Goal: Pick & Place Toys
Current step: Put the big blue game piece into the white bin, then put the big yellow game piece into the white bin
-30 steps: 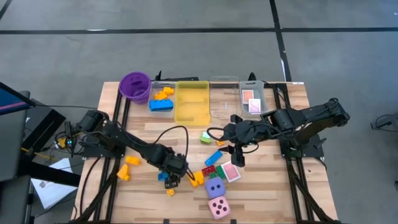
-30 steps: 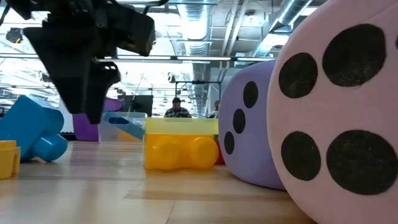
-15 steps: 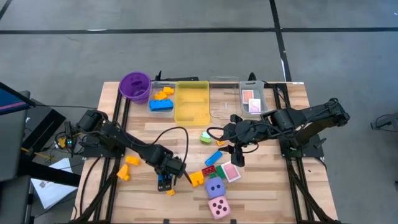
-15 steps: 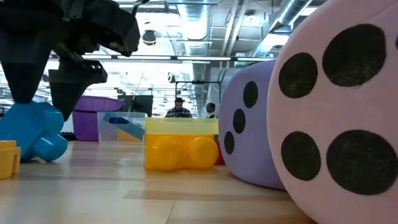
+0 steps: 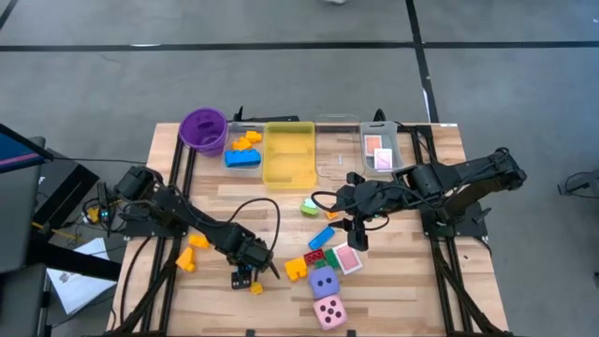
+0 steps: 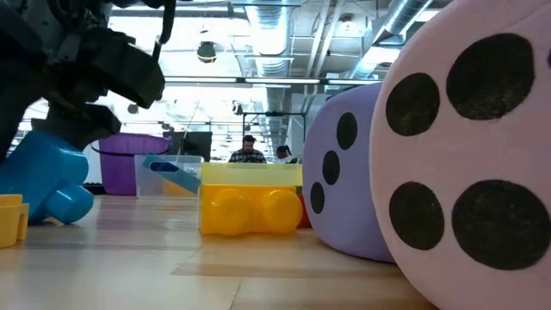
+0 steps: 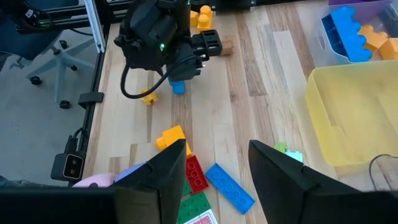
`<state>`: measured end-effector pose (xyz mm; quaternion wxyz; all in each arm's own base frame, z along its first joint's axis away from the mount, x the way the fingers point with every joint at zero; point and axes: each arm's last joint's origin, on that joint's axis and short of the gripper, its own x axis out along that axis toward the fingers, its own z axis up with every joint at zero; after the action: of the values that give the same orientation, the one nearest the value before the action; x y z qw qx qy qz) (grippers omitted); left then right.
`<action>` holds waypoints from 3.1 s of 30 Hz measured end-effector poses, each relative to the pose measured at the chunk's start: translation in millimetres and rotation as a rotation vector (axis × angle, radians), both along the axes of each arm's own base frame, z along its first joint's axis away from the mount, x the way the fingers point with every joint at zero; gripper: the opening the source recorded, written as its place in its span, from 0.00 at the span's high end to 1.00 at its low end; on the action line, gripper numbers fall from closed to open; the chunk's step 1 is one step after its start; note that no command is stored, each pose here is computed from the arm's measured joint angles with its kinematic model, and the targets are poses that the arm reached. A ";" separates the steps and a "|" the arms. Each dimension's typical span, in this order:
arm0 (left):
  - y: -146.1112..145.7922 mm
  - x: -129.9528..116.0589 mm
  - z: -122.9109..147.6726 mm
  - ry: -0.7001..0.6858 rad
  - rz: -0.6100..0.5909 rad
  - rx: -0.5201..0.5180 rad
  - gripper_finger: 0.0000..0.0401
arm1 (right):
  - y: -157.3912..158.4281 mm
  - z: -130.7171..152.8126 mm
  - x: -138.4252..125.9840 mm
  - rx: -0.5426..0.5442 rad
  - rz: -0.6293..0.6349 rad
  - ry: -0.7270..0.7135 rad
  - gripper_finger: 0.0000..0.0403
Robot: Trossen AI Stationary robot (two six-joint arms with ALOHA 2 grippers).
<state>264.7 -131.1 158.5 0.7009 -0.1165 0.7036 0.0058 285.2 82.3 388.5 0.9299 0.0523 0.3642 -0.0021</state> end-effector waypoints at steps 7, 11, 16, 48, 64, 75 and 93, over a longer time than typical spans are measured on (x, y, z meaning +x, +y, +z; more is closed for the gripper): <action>-1.8 4.1 -0.8 -0.049 0.013 -0.019 0.35 | -0.1 0.0 0.0 -0.011 0.010 -0.001 0.58; -5.1 10.9 0.5 -0.119 0.015 -0.054 0.46 | -1.9 0.0 0.5 -0.011 0.004 0.000 0.58; -9.3 20.1 3.2 -0.217 0.016 -0.102 0.61 | -3.9 0.0 1.1 -0.011 -0.003 0.000 0.58; 130.6 -26.7 170.5 -1.036 0.688 0.758 0.68 | -2.6 4.8 5.2 0.007 -0.003 -0.064 0.58; 212.4 -40.5 170.2 -0.858 0.826 0.969 0.66 | -2.5 5.6 5.8 0.011 -0.004 -0.075 0.58; 240.5 -40.4 155.6 -0.744 0.877 0.986 0.53 | -2.5 5.4 5.6 0.012 -0.006 -0.072 0.58; 180.8 -15.7 153.2 -0.902 0.507 -0.033 0.38 | -0.6 5.3 5.0 0.010 0.003 -0.071 0.58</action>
<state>249.0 49.7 311.6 0.9093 -0.2850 0.2811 0.1136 290.2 81.7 393.8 0.9419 0.0561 0.3312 0.0030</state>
